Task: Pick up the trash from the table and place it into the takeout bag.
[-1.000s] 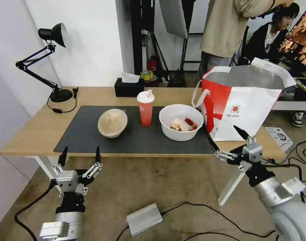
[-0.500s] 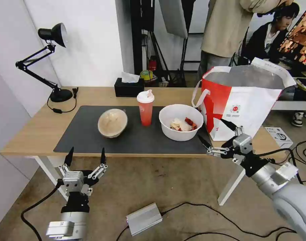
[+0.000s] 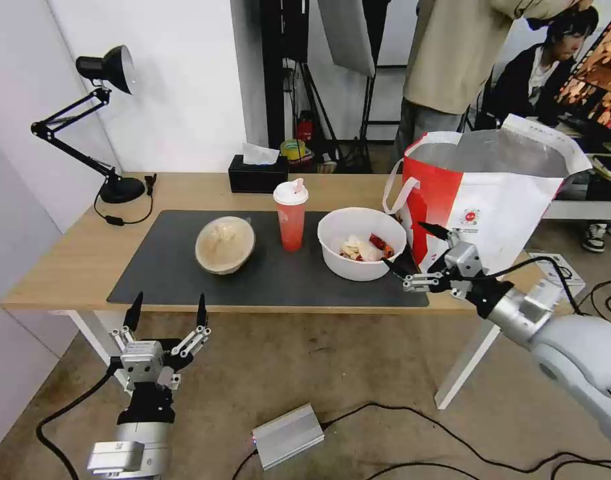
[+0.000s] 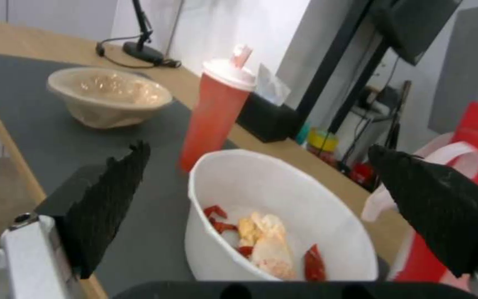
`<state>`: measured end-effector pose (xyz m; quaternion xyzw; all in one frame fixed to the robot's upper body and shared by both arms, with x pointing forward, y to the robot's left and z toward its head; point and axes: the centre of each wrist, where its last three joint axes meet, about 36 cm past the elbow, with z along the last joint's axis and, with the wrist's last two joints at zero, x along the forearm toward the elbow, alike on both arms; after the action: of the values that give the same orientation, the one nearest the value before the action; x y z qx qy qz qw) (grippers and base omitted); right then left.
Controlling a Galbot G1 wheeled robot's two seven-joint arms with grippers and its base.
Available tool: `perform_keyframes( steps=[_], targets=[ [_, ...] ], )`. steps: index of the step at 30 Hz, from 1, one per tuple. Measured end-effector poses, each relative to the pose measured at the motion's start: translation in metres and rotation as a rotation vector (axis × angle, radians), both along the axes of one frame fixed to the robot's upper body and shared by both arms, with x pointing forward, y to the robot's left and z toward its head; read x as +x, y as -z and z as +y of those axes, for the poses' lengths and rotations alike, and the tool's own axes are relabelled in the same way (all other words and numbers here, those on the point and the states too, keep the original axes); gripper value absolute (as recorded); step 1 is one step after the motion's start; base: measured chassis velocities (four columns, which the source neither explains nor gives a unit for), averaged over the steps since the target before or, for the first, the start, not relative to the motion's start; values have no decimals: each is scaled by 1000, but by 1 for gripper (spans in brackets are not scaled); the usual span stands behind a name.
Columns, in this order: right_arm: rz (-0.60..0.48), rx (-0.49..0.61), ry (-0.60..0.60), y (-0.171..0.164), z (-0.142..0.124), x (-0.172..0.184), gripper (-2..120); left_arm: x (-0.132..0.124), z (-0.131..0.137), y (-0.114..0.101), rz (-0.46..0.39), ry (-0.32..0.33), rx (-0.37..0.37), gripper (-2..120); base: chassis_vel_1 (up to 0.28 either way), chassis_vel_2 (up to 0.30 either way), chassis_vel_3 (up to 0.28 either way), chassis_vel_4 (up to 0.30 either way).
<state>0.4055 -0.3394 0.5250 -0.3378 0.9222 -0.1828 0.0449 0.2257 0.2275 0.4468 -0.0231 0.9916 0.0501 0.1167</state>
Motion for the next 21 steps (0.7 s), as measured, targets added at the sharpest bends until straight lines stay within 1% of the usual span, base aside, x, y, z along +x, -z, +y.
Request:
perform_keyframes(
  steps=[6,13,15,18,21],
  targets=[
    [24,-20,-28,4,3,12,100,1,2,3,-4,5,4,100,0,0,0,0],
    [98,-56,-82,-3,10,27,100,3,3,7,-2,7,0,100,0,0,0,0],
    [114,-63,-94,-3,10,30,100,3,3,8,-1,8,-1,100,0,0,0,0],
    [149,-81,-118,-2,9,43,100,3,4,8,0,8,-2,100,0,0,0,0],
    [161,-89,-133,-2,10,51,100,3,5,10,0,15,-1,100,0,0,0,0]
  ],
)
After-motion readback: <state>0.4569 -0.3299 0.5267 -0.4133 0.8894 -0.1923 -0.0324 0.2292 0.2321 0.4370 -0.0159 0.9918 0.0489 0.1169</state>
